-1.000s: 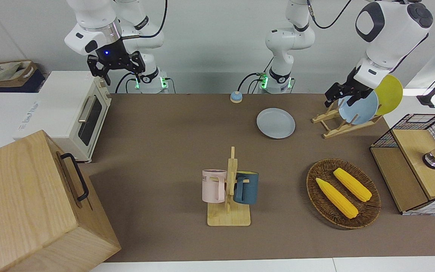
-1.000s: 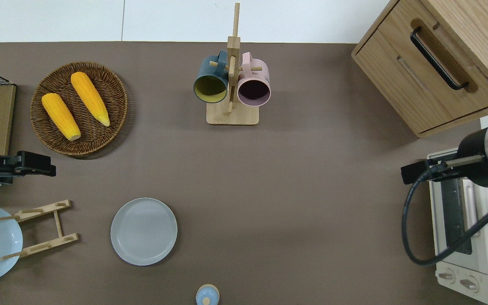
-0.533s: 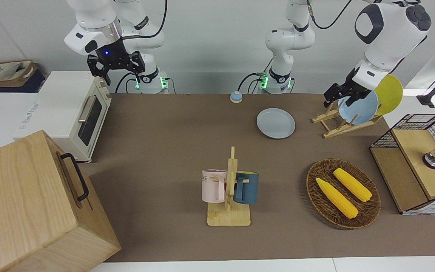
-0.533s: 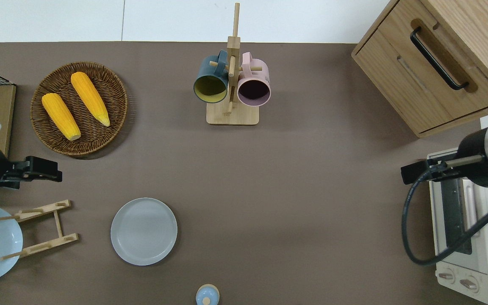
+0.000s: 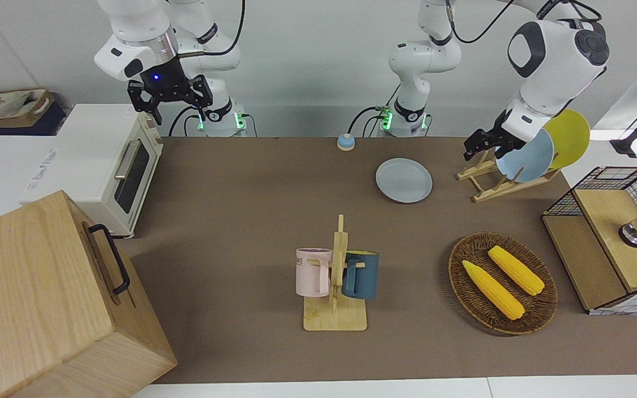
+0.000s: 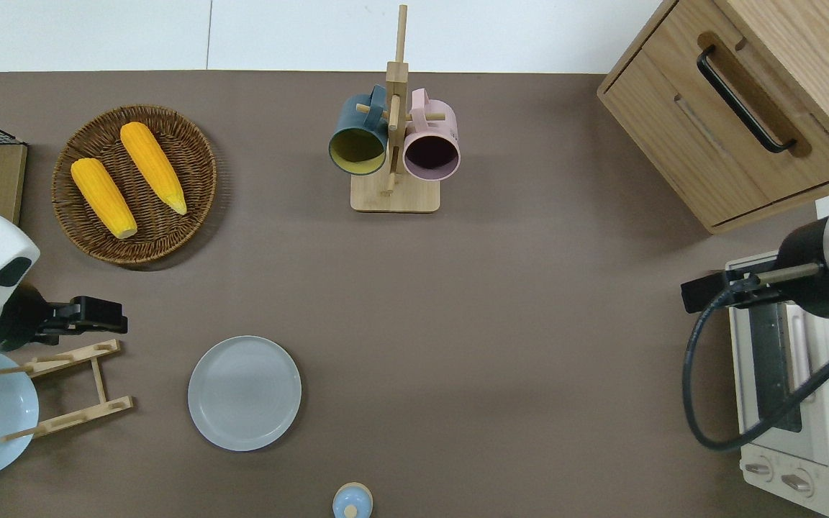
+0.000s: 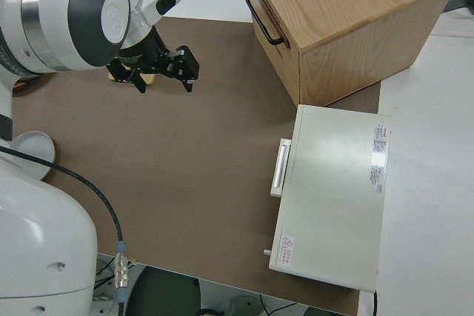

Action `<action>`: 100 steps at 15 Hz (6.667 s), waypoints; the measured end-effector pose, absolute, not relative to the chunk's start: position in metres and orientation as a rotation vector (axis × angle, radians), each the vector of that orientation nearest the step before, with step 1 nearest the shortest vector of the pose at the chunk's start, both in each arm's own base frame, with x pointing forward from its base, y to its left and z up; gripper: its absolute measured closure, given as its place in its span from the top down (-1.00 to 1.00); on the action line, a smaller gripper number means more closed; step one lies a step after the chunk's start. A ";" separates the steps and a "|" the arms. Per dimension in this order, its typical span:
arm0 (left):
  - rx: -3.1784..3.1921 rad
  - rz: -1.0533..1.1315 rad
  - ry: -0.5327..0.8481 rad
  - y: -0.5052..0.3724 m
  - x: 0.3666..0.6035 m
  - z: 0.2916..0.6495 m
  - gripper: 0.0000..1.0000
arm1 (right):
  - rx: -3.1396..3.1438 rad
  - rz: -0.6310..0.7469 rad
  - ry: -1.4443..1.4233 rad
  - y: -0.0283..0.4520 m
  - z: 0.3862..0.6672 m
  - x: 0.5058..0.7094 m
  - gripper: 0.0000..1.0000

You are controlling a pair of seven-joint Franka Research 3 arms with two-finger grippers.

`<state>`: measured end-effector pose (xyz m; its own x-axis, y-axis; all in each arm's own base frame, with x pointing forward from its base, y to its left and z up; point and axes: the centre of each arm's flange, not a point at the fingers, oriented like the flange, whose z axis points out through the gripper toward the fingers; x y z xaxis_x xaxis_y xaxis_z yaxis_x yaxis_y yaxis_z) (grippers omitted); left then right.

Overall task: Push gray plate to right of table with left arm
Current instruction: 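Move the left gripper down toward the gray plate's near edge, then lower the left gripper against the gray plate's edge nearest the robot, then push the gray plate with the left gripper across toward the toaster oven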

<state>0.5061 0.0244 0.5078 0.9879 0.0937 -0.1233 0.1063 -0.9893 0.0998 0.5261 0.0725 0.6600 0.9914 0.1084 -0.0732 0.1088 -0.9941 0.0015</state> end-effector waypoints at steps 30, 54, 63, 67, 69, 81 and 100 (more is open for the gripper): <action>3.093 -0.099 0.026 -0.025 0.404 0.352 0.99 | 3.129 -0.115 0.171 0.073 0.660 0.526 0.97; 3.094 -0.109 0.040 -0.022 0.408 0.299 -0.25 | 3.129 -0.115 0.171 0.073 0.660 0.526 0.97; 3.094 -0.100 0.031 -0.024 0.407 0.302 -0.89 | 3.129 -0.115 0.171 0.073 0.660 0.526 0.97; 3.088 -0.100 0.042 -0.025 0.407 0.302 -0.93 | 3.129 -0.115 0.171 0.073 0.660 0.526 0.97; 3.066 -0.100 0.079 -0.025 0.407 0.302 -0.93 | 3.129 -0.115 0.171 0.073 0.660 0.526 0.97; 3.055 -0.096 0.223 -0.105 0.401 0.307 -0.93 | 3.129 -0.115 0.171 0.073 0.660 0.526 0.97; 2.981 -0.099 0.509 -0.326 0.416 0.302 -0.93 | 3.129 -0.115 0.171 0.072 0.660 0.526 0.97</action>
<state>0.4155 -0.3260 0.3018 0.9415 0.3265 -0.0835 0.3341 -0.9369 0.1032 0.5261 0.0725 0.6600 0.9914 0.1084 -0.0732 0.1088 -0.9941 0.0015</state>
